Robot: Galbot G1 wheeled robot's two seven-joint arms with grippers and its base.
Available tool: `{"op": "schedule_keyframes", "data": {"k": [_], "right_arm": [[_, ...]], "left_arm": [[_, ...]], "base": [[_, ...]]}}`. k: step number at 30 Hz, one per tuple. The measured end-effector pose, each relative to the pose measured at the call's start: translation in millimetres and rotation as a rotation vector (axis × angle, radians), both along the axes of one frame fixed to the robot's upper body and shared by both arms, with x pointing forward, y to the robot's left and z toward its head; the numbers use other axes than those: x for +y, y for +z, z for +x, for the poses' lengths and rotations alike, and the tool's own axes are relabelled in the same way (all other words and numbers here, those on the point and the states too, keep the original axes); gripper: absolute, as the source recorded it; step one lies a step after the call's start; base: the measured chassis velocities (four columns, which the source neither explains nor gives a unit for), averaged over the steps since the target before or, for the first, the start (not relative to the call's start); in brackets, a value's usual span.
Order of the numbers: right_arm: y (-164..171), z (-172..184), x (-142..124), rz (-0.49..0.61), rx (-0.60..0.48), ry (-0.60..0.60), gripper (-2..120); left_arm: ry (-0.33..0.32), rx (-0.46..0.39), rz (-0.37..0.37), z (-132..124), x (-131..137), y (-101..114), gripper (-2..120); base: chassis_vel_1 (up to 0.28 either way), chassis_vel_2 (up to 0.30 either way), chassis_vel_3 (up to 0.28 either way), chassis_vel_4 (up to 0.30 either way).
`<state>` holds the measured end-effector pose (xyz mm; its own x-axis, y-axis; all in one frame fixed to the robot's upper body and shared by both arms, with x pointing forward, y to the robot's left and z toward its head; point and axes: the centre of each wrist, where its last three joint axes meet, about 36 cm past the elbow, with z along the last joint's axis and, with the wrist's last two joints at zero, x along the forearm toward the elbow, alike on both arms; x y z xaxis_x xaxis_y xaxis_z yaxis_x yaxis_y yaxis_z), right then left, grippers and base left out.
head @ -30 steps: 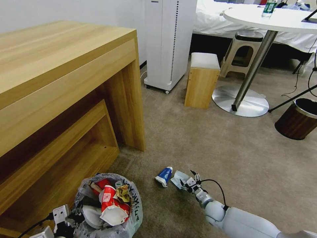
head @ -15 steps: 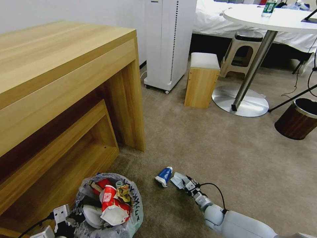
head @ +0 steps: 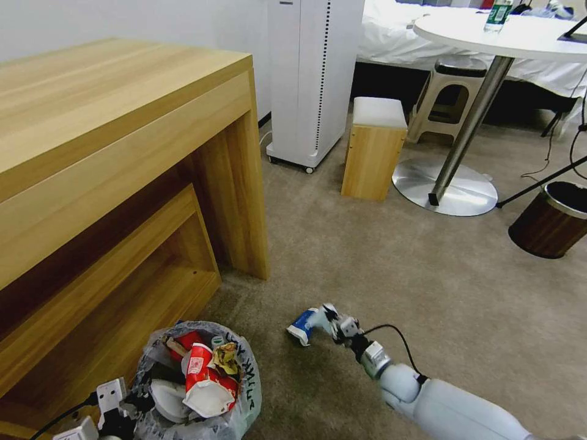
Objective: Pick up the trash bin and place the garbage on the floor into it.
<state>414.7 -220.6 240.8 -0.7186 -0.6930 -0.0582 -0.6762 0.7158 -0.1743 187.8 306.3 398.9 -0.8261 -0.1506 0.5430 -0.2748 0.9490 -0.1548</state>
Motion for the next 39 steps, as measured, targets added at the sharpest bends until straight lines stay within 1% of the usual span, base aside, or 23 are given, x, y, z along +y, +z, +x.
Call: {"op": "schedule_keyframes", "data": {"k": [1, 3, 4, 5, 6, 7, 8, 11, 12, 15, 16, 19, 23, 26, 37, 39], "right_arm": [[0.0, 0.0, 0.0, 0.0, 0.0, 0.0, 4], [23.0, 4.6, 11.6, 0.07, -0.065, 0.096, 4], [23.0, 4.6, 11.6, 0.07, -0.065, 0.096, 4], [38.2, 8.2, 20.9, 0.113, -0.105, 0.161, 3], [48.0, 9.9, 28.0, 0.137, -0.124, 0.205, 0], [57.8, 10.3, 36.9, 0.164, -0.139, 0.25, 0], [57.8, 10.3, 36.9, 0.164, -0.139, 0.25, 0], [84.4, 6.2, 67.7, 0.244, -0.158, 0.354, 0], [84.4, 6.2, 67.7, 0.244, -0.158, 0.354, 0], [105.3, -0.6, 96.7, 0.298, -0.162, 0.448, 0], [105.3, -0.6, 96.7, 0.298, -0.162, 0.448, 0], [113.4, -3.9, 118.1, 0.304, -0.154, 0.527, 0], [115.0, -5.6, 126.8, 0.295, -0.139, 0.567, 0], [110.9, -11.1, 133.0, 0.27, -0.087, 0.604, 0], [81.9, -5.1, 137.4, 0.189, -0.018, 0.599, 0], [75.6, -2.8, 141.9, 0.173, -0.011, 0.604, 0]], "left_arm": [[0.0, 0.0, 0.0, 0.0, 0.0, 0.0, 0], [-0.001, -0.005, -0.003, 0.3, -1.5, 2.0, 0], [-0.001, -0.005, -0.003, 0.3, -1.5, 2.0, 0], [-0.001, -0.009, -0.006, 0.4, -2.8, 3.8, 0], [-0.001, -0.01, -0.009, 0.2, -3.9, 4.9, 0], [-0.001, -0.012, -0.011, -0.2, -5.4, 6.5, 0], [-0.001, -0.012, -0.011, -0.2, -5.4, 6.5, 0], [-0.002, -0.02, -0.013, -0.7, -8.1, 10.8, 0], [-0.002, -0.02, -0.013, -0.7, -8.1, 10.8, 0], [-0.001, -0.023, -0.013, -1.7, -10.2, 13.7, 0], [-0.001, -0.023, -0.013, -1.7, -10.2, 13.7, 0], [-0.003, -0.028, -0.012, -1.6, -11.6, 17.8, 0], [-0.002, -0.031, -0.011, -1.9, -12.1, 20.4, 0], [0.001, -0.034, -0.009, -2.9, -13.4, 22.4, 0], [0.004, -0.038, -0.004, -5.9, -16.0, 26.2, 0], [0.003, -0.042, -0.004, -6.3, -17.5, 27.9, 0]], "base": [[0.0, 0.0, 0.0, 0.0], [0.0, 0.0, 0.0, 0.0], [0.0, 0.0, 0.0, 0.0], [0.0, 0.0, 0.0, 0.0], [0.0, 0.0, 0.0, 0.0], [0.0, 0.0, 0.0, 0.0], [0.0, 0.0, 0.0, 0.0], [0.0, 0.0, 0.0, 0.0], [0.0, 0.0, 0.0, 0.0], [0.0, 0.0, 0.0, 0.0], [0.0, 0.0, 0.0, 0.0], [0.0, 0.0, 0.0, 0.0], [0.0, 0.0, 0.0, 0.0], [0.0, 0.0, 0.0, 0.0], [0.0, 0.0, 0.0, 0.0], [0.0, 0.0, 0.0, 0.0]]}}
